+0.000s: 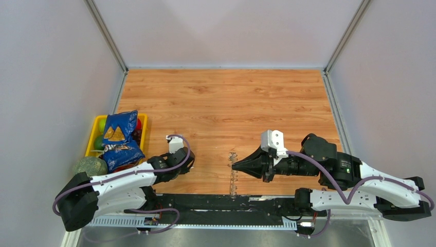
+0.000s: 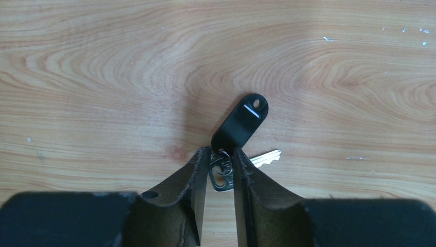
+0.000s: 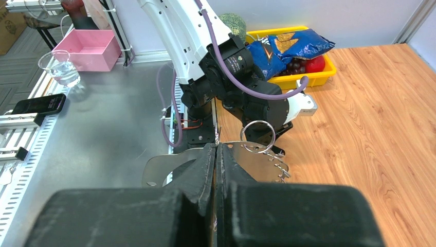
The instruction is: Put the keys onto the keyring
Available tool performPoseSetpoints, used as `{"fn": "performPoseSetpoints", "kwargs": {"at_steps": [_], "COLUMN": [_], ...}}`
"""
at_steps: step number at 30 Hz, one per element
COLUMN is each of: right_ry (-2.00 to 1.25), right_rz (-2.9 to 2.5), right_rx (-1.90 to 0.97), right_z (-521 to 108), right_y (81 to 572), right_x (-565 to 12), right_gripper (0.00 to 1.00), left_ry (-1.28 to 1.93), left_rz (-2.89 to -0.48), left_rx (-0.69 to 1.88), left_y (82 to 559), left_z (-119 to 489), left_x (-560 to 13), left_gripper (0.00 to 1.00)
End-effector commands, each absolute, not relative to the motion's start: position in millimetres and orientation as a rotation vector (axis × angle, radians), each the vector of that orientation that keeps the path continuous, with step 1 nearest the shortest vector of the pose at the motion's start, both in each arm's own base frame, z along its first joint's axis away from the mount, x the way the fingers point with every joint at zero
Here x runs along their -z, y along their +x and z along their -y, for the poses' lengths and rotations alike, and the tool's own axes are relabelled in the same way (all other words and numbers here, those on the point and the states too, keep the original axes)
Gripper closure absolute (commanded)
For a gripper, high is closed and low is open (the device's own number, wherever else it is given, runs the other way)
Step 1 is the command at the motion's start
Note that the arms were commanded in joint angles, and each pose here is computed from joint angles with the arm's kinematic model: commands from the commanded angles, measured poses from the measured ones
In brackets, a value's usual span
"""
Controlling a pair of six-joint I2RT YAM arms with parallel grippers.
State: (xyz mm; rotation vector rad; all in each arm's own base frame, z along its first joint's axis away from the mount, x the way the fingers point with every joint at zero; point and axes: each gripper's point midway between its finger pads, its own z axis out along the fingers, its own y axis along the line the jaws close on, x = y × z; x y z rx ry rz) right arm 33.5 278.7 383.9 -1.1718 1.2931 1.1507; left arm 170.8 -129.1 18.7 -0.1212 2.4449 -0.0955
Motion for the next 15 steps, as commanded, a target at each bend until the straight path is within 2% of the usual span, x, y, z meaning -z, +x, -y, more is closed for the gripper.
{"fn": "performPoseSetpoints", "kwargs": {"at_steps": [1, 15], "right_ry": [-1.133, -1.141], "right_rz": [-1.245, -1.247], "right_rx": [-1.183, -1.191], "right_z": [-279.2, -285.6], "right_y": [32.8, 32.3], "right_x": [-400.4, -399.3], "right_gripper": [1.00, 1.00], "left_ry": [-0.137, -0.132], "left_rz": [-2.405, -2.387], "left_rx": [0.139, 0.139], "left_y": [178.0, 175.0], "left_z": [137.2, 129.7], "left_x": [-32.3, -39.3], "left_gripper": [0.74, 0.93]}}
